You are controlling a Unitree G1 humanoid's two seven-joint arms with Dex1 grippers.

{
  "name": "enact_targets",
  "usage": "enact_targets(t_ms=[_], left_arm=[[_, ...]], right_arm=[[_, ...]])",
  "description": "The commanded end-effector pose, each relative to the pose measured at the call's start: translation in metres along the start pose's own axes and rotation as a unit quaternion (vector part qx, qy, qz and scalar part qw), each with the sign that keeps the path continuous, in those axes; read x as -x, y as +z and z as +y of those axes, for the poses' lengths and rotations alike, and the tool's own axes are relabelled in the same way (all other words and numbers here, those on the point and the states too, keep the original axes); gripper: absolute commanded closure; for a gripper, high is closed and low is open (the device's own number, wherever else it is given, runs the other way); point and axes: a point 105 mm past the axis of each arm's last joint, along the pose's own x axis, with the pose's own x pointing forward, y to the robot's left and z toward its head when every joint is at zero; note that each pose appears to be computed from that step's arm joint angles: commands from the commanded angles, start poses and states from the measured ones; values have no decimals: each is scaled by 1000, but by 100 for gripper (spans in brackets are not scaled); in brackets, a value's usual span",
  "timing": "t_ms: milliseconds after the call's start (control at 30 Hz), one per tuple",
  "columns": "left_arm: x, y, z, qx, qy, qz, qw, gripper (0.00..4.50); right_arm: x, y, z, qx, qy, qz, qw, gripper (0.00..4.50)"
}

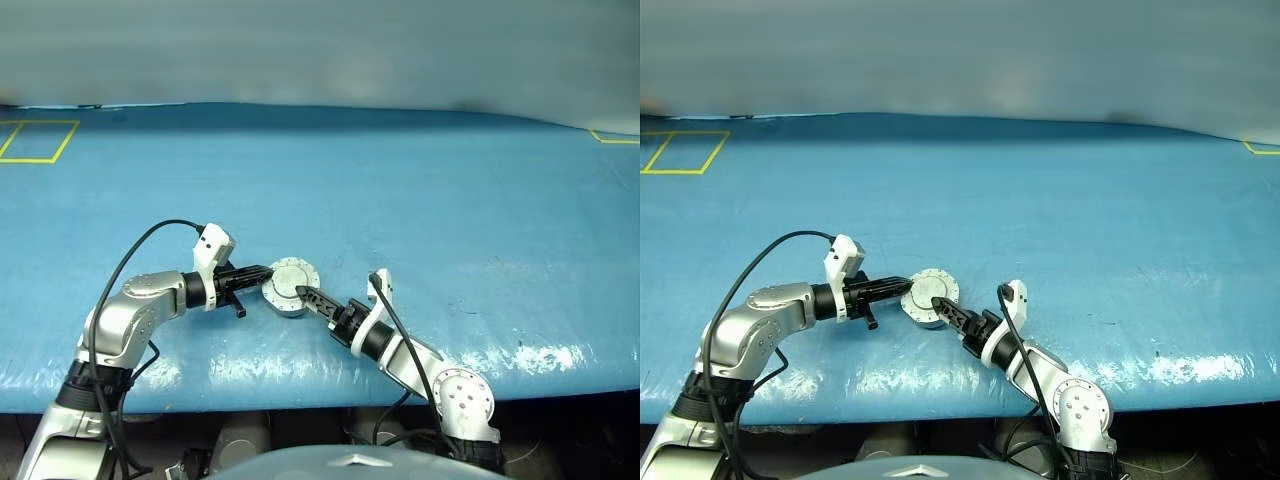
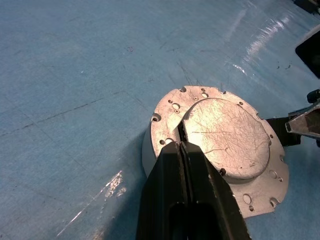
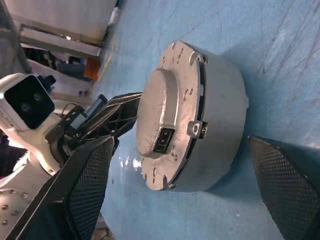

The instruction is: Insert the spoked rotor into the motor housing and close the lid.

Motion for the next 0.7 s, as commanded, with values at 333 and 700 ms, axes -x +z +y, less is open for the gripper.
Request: enact_targets(t_ms=[333, 700], left_arm=[[-2, -7, 0, 4, 3, 8, 1000, 450], [1, -3, 1, 4, 4, -1, 1000, 450]], right_arm=[[-9, -6, 6, -101, 21, 1, 995, 307], [-7, -8, 2, -102, 13, 6, 995, 327]])
